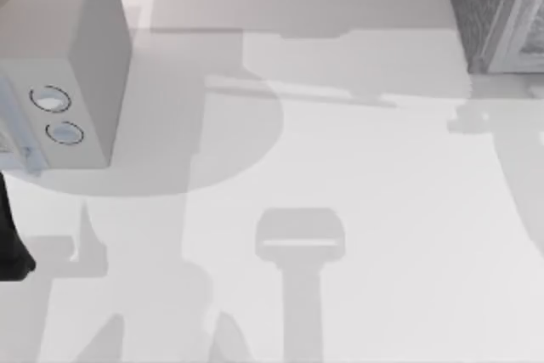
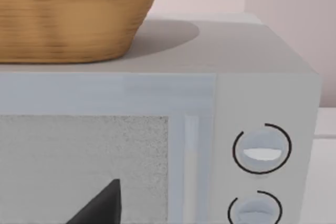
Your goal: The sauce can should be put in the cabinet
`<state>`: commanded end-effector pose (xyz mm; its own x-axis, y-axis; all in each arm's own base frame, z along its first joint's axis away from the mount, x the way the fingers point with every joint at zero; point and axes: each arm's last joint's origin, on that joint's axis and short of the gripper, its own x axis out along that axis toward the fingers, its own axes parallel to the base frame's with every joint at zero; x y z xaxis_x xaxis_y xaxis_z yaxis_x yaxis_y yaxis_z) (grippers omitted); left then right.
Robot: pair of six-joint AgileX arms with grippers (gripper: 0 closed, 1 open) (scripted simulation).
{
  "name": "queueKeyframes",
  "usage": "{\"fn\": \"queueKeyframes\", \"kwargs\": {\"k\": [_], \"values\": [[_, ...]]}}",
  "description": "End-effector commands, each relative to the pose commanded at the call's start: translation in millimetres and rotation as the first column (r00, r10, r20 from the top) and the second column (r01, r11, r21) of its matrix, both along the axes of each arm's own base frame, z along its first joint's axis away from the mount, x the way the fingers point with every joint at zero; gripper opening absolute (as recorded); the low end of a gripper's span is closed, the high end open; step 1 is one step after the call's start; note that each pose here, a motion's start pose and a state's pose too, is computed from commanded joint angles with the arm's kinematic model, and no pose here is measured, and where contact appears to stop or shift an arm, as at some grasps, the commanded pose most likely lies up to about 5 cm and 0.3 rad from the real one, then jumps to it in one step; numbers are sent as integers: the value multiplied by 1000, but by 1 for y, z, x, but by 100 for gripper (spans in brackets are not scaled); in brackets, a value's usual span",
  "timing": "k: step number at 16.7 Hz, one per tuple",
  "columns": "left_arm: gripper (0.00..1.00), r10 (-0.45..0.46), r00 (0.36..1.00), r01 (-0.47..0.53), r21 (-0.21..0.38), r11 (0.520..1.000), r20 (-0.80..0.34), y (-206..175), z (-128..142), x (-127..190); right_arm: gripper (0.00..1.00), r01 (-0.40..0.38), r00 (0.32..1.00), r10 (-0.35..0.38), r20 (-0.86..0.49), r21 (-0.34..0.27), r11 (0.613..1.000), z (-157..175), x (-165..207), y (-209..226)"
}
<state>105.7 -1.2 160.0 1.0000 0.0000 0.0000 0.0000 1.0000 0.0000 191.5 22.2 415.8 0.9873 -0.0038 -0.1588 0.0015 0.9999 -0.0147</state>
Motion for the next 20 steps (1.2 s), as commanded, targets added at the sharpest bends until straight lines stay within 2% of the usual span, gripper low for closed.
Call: {"fn": "queueKeyframes", "kwargs": {"k": [3,6,9,12,20], "values": [[100,0,1000,0,0,1000,0,0,0,0,0,0,1000,0,-5,-5,1000,38,34,10],[100,0,1000,0,0,1000,0,0,0,0,0,-1,998,1,59,4,1000,78,47,18],[100,0,1000,0,0,1000,0,0,0,0,0,-3,994,2,105,9,1000,101,58,23],[100,0,1000,0,0,1000,0,0,0,0,0,-5,988,3,155,15,1000,114,55,25],[100,0,1000,0,0,1000,0,0,0,0,0,-1,988,-2,153,14,1000,115,63,25]]}}
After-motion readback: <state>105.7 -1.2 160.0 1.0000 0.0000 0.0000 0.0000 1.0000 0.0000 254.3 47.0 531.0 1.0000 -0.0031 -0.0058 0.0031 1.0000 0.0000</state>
